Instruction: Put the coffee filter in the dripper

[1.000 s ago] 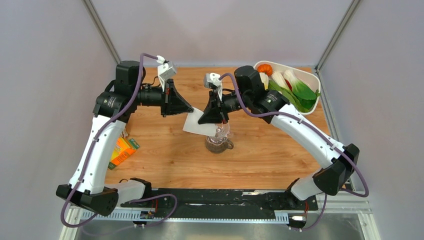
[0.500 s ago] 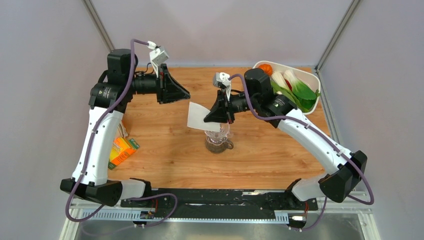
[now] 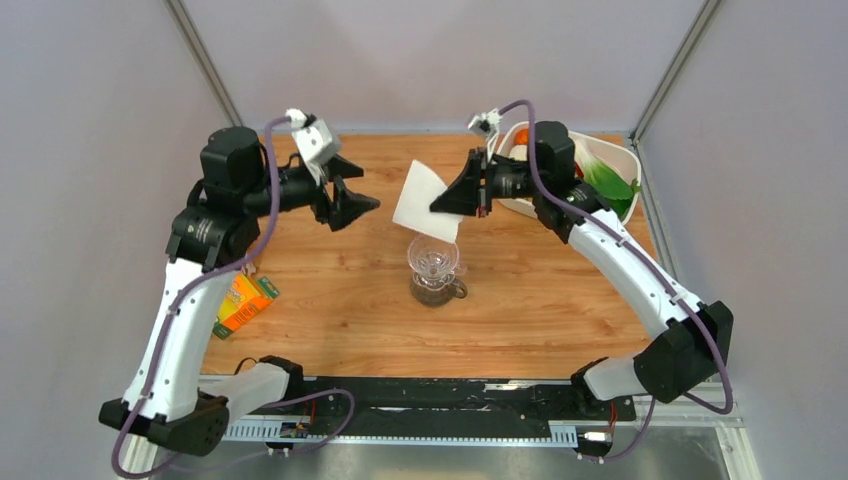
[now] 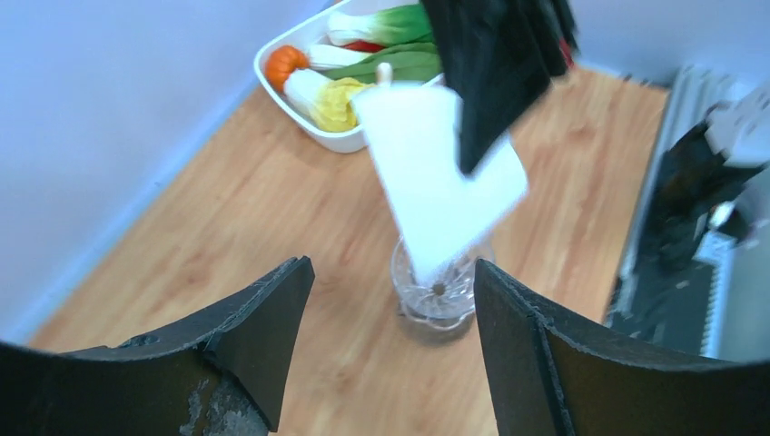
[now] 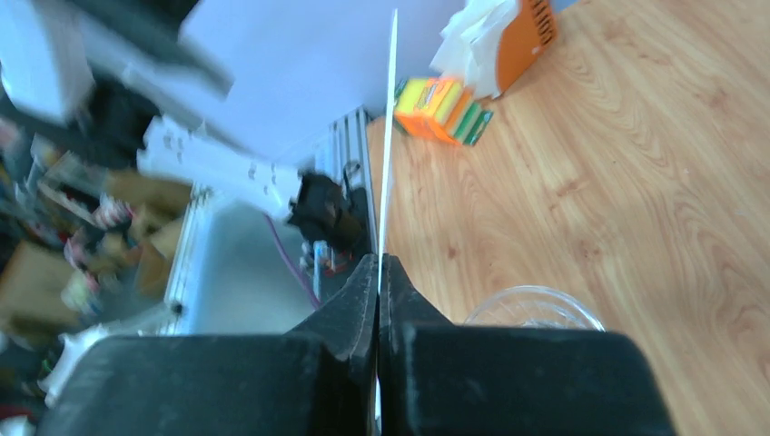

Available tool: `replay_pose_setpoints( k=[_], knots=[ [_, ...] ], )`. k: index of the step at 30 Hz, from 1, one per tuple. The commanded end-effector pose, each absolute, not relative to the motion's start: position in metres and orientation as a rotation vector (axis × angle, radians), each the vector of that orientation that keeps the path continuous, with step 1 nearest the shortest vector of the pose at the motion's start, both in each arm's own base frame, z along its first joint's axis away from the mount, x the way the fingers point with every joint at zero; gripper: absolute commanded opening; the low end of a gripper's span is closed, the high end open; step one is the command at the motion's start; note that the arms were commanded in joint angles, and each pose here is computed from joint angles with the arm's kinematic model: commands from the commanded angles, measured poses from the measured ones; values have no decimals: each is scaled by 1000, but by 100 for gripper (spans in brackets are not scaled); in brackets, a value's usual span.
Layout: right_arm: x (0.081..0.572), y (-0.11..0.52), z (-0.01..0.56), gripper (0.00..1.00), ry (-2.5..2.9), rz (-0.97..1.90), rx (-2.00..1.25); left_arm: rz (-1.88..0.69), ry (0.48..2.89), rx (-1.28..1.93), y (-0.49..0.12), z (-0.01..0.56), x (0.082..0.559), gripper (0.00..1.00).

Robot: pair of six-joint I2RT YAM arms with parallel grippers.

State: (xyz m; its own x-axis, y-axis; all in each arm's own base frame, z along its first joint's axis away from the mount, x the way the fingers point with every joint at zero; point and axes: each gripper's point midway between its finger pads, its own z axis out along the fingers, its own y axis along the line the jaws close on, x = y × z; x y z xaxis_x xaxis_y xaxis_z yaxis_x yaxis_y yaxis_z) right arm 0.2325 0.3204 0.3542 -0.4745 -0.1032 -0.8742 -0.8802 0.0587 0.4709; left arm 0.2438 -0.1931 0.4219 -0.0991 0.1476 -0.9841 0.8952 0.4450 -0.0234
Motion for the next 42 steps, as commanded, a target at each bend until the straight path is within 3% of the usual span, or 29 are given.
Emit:
replay_pose_setpoints(
  k=[1, 5, 11, 21, 25, 28, 30, 31, 32, 35, 37, 39, 42],
  knots=[
    [277, 292, 387, 0, 1728, 1749, -559, -373, 1388, 1096, -182, 419, 247, 77],
    [285, 277, 399, 0, 1720, 1927, -314, 14, 1223, 1185, -185, 421, 257, 78],
    [282, 273, 398, 0, 1776, 2054, -104, 355, 846, 1430, -236, 414, 247, 78],
    [265, 278, 390, 0, 1840, 2125, -30, 455, 669, 1499, -286, 394, 246, 78],
    [261, 286, 384, 1, 1867, 2137, -31, 474, 646, 1525, -300, 377, 243, 72],
    [259, 287, 385, 2, 1869, 2141, -42, 468, 683, 1527, -305, 371, 248, 54],
    [259, 286, 387, 12, 1861, 2132, -54, 435, 748, 1523, -305, 369, 250, 31],
    [259, 284, 388, 21, 1851, 2121, -64, 386, 796, 1488, -304, 377, 249, 10],
    [261, 281, 389, 33, 1837, 2106, -73, 322, 854, 1494, -303, 370, 245, 5],
    [271, 265, 399, 71, 1747, 2040, -145, 172, 906, 1447, -296, 381, 229, 0],
    [279, 250, 412, 88, 1661, 1930, -307, 38, 942, 1408, -292, 388, 215, 0],
    [292, 237, 411, 98, 1659, 1770, -476, -111, 1003, 1362, -289, 400, 206, 0],
    [304, 217, 415, 100, 1602, 1491, -657, -407, 1178, 1271, -280, 409, 204, 0]
  ],
)
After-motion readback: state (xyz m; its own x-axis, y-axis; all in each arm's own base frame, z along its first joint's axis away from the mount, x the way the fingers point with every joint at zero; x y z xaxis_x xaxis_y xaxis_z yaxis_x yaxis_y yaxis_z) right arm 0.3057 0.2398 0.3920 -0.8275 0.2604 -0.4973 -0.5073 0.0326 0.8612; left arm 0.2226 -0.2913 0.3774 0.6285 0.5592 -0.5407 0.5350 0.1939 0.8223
